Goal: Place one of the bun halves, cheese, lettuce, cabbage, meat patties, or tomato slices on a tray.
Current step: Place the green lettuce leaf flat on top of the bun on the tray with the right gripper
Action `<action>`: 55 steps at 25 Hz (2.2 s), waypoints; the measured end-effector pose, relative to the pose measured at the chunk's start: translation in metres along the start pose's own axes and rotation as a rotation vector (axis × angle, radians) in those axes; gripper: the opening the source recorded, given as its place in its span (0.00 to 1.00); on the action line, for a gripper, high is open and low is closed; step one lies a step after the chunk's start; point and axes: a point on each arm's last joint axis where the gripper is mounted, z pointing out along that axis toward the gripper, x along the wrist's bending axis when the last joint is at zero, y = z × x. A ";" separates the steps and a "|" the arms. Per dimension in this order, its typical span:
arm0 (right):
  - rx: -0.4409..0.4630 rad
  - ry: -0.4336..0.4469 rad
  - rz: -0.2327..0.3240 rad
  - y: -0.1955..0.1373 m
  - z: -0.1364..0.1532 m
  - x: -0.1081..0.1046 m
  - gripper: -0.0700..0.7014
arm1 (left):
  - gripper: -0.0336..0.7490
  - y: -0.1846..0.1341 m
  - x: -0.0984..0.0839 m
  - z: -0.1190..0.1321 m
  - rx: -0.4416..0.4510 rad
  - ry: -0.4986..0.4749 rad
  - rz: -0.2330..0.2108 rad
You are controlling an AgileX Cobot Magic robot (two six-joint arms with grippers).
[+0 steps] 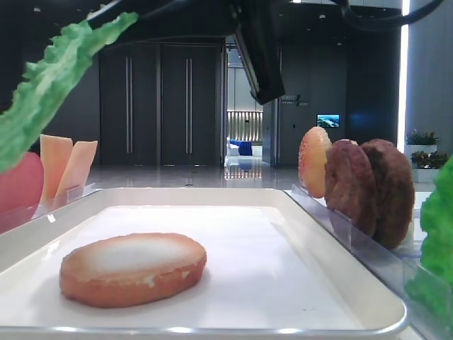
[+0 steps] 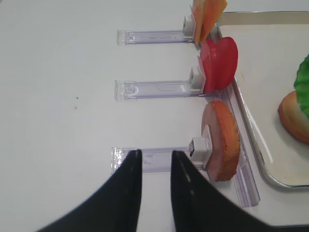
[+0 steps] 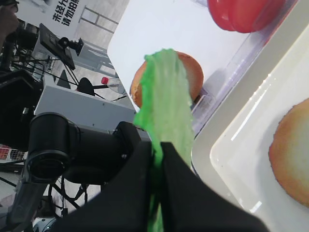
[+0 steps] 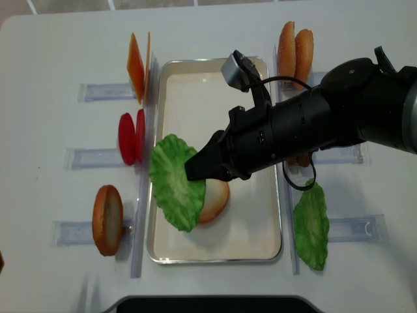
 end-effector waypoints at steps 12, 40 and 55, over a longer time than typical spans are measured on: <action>-0.093 0.022 0.059 0.004 -0.017 -0.020 0.11 | 0.24 0.000 0.000 0.000 0.000 0.000 0.000; -0.071 -0.016 0.107 -0.018 0.005 -0.063 0.11 | 0.24 0.000 0.000 0.000 0.000 0.000 0.000; -0.074 -0.044 0.084 -0.018 0.004 -0.066 0.11 | 0.24 0.000 0.000 0.000 0.000 0.000 0.000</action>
